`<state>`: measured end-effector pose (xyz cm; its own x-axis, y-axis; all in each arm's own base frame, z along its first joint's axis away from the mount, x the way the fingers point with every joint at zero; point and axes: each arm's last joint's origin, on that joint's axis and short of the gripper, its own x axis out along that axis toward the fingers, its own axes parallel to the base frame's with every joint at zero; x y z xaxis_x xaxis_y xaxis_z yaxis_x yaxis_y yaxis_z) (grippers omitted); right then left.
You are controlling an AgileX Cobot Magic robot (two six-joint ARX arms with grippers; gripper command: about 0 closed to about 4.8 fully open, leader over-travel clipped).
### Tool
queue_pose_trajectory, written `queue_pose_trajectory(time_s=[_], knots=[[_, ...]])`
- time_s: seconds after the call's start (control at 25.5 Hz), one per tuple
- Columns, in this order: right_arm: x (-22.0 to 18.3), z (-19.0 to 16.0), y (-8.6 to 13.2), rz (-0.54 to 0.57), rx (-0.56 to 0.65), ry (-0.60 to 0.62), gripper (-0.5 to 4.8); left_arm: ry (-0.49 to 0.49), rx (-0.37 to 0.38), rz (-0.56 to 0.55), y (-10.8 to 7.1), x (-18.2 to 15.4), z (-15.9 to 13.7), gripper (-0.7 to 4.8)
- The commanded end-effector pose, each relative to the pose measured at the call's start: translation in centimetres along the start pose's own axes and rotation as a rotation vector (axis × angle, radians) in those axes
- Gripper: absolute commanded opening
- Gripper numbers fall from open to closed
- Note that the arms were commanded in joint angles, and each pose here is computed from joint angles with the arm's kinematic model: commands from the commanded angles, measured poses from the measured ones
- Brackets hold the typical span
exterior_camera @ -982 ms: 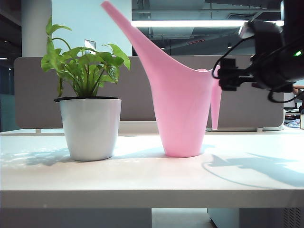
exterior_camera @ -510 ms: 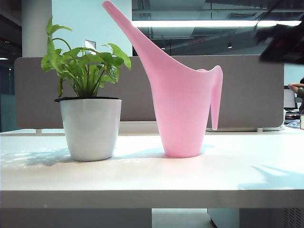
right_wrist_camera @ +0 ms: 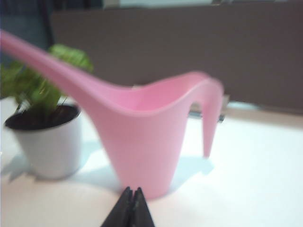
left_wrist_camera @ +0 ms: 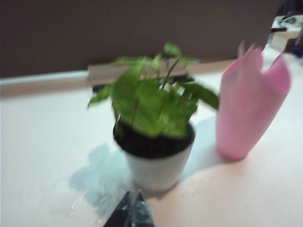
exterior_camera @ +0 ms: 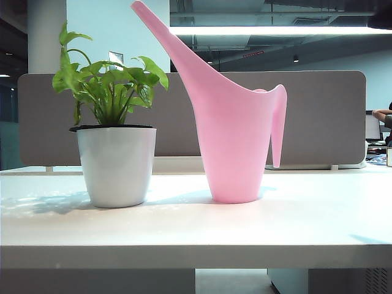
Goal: Pick up the watering can from the table, water the potted plant, and put the can back.
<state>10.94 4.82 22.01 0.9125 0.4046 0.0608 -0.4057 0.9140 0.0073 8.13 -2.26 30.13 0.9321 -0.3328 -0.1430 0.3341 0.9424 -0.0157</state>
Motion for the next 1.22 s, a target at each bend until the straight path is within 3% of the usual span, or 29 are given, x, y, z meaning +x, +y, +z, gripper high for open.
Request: queue_pose_trajectory(time_s=[0.04,0.55,0.67,0.94,1.22], knots=[[-1.1,-1.2,0.1,0.016,0.002,0.039,-0.01,0.032,-0.005,0.008,0.1,0.2,-2.9,0.03],[-2.9,-5.8,0.2,0.040,0.057,0.215,-0.01,0.143,-0.019,0.013,0.3,1.8,-13.2,0.03],[-3.0,-6.1,0.2,0.039,0.057,0.244,-0.01,0.207,-0.034,0.036,0.6,2.4,-15.0,0.03],[-3.2,-6.9,0.2,0.016,0.052,0.316,-0.01,0.169,-0.055,0.144,1.6,2.4,-14.9,0.03],[-3.2,-6.9,-0.4,-0.180,-0.018,0.315,-0.02,0.065,-0.044,0.191,2.2,2.8,-14.8,0.03]])
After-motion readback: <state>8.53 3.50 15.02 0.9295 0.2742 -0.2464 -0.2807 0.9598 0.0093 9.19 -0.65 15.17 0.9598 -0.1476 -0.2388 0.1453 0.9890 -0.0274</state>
